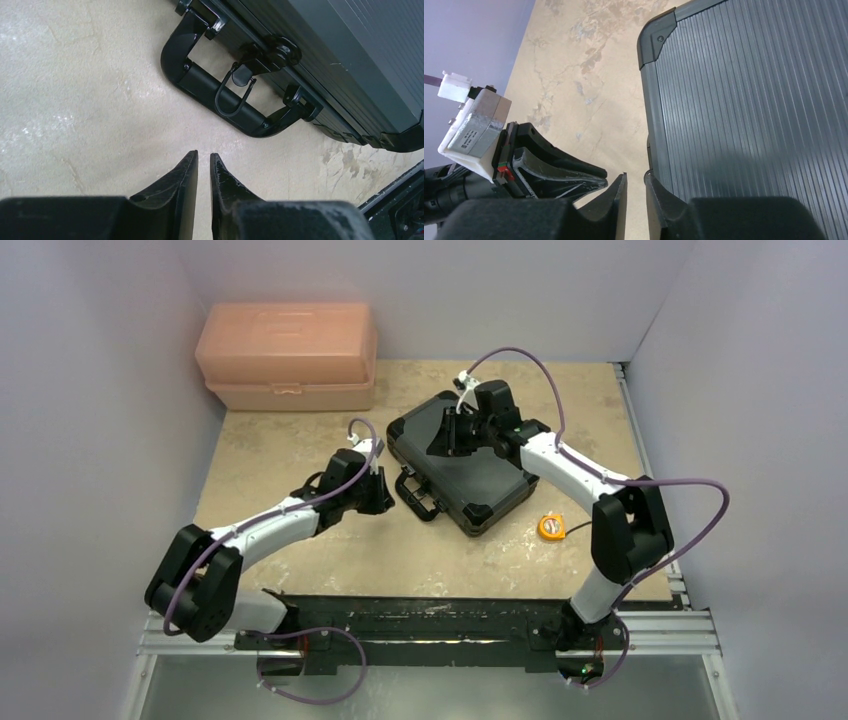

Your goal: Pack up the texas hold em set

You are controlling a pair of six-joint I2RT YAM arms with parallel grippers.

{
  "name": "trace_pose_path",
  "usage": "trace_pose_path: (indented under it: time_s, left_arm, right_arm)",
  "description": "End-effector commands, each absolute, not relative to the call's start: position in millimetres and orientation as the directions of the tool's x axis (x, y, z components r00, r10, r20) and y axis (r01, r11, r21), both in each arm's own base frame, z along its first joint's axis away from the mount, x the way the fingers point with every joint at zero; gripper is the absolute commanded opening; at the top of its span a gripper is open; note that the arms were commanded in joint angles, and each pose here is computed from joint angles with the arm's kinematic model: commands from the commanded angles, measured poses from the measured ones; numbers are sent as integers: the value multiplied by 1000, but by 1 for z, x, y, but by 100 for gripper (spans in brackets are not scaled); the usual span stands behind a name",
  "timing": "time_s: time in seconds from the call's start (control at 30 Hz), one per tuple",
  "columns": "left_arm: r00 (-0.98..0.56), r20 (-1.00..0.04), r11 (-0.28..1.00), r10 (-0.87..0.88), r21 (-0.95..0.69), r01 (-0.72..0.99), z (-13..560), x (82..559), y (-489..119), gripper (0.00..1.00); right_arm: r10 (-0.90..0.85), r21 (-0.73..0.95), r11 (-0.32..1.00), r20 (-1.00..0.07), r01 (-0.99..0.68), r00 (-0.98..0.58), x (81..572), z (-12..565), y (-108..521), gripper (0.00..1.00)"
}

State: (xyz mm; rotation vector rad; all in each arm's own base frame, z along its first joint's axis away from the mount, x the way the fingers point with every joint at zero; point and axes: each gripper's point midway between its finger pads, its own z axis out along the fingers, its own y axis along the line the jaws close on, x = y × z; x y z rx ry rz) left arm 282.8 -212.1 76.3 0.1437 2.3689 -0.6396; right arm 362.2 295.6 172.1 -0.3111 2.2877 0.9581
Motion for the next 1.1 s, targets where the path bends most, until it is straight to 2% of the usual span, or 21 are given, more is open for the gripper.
trace_pose_path:
  time_s: [0.0,0.17,0.3,1.07]
  left_arm:
    - [-744,-662,843,-91,-449,297,81,294,-225,12]
    - [-756,-650,847,-81,-445,292,75,296,-227,5]
    - [-763,-642,847,-77,-446,290,70,299,-229,0]
    - [-802,-594,831,-61,-476,289,54,312,-247,0]
  right_arm:
    - [38,548,698,-672,-462,-740,374,185,302,19]
    - [33,544,720,-646,-430,-763,373,167,299,1]
    - [27,541,734,-627,-410,-779,371,155,297,0]
    - [7,493,807,-557,-324,-831,367,87,282,0]
